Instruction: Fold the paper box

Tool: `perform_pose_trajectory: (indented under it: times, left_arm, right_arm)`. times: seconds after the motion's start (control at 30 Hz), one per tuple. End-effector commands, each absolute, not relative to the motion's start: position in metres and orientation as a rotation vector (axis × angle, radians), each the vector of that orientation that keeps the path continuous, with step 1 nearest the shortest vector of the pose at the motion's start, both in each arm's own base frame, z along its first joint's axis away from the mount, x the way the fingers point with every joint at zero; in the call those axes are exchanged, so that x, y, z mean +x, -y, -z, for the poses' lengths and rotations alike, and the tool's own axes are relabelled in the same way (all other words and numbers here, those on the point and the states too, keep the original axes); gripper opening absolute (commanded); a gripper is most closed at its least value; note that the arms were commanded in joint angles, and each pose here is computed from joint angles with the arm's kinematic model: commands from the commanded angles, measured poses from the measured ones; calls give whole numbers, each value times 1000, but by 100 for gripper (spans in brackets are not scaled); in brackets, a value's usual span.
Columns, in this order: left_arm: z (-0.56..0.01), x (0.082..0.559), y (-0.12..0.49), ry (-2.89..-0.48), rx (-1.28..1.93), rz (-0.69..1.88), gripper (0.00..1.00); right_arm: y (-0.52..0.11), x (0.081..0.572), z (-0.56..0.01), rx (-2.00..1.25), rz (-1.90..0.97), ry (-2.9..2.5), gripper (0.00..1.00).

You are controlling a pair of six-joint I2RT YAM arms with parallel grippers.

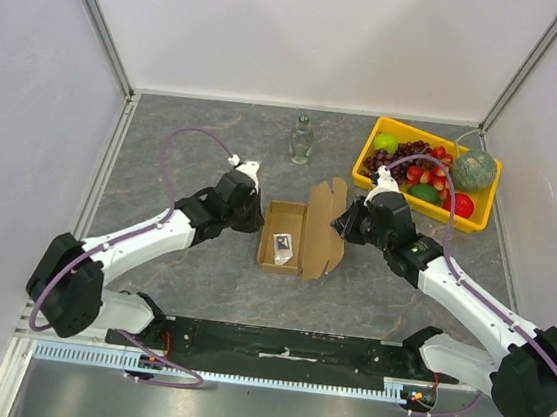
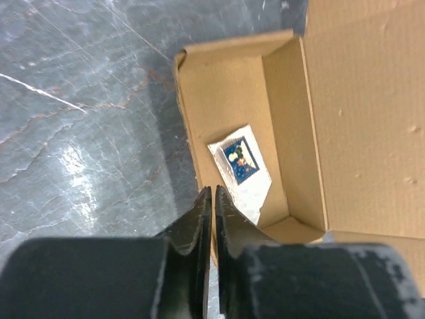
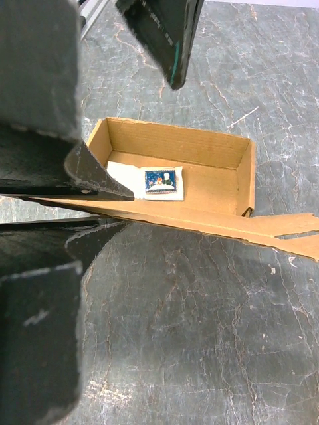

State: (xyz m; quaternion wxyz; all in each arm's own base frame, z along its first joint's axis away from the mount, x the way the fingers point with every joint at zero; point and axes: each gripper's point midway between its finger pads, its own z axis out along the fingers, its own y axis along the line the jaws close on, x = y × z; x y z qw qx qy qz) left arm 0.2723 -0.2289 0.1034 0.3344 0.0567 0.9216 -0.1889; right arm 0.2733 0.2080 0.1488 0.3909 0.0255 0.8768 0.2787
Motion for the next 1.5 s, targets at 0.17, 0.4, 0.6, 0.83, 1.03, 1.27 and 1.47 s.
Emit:
perform_pose_trajectory:
  times: [0.17,0.4,0.6,0.83,1.03,1.27,1.47]
  left_arm:
    - [-85,272,197,-2412,117,396,2]
    - [-62,259,199,-2480,143,418,2]
    - [-59,251,226,-2498,222,478,2]
    - [-55,244,251,-2518,280,504,2]
    - [-58,244,266,-2510,307,528,2]
    - [-58,240,275,-2510,343,533,2]
    - [-58,234,253,-2510,325,453,2]
  right_arm:
    - [-208,281,-166,37,-693,-2186,19]
    - [-209,281,-165,31,-694,-2192,17]
    - [-211,282,-167,36,-707,-2185,16]
    - [-216,282,-169,36,-738,-2186,15]
    - [-220,280,-167,14,-764,-2194,15]
    - [-223,279,-168,-47,-771,-2189,14]
    - [-210,287,-165,-183,-593,-2226,10]
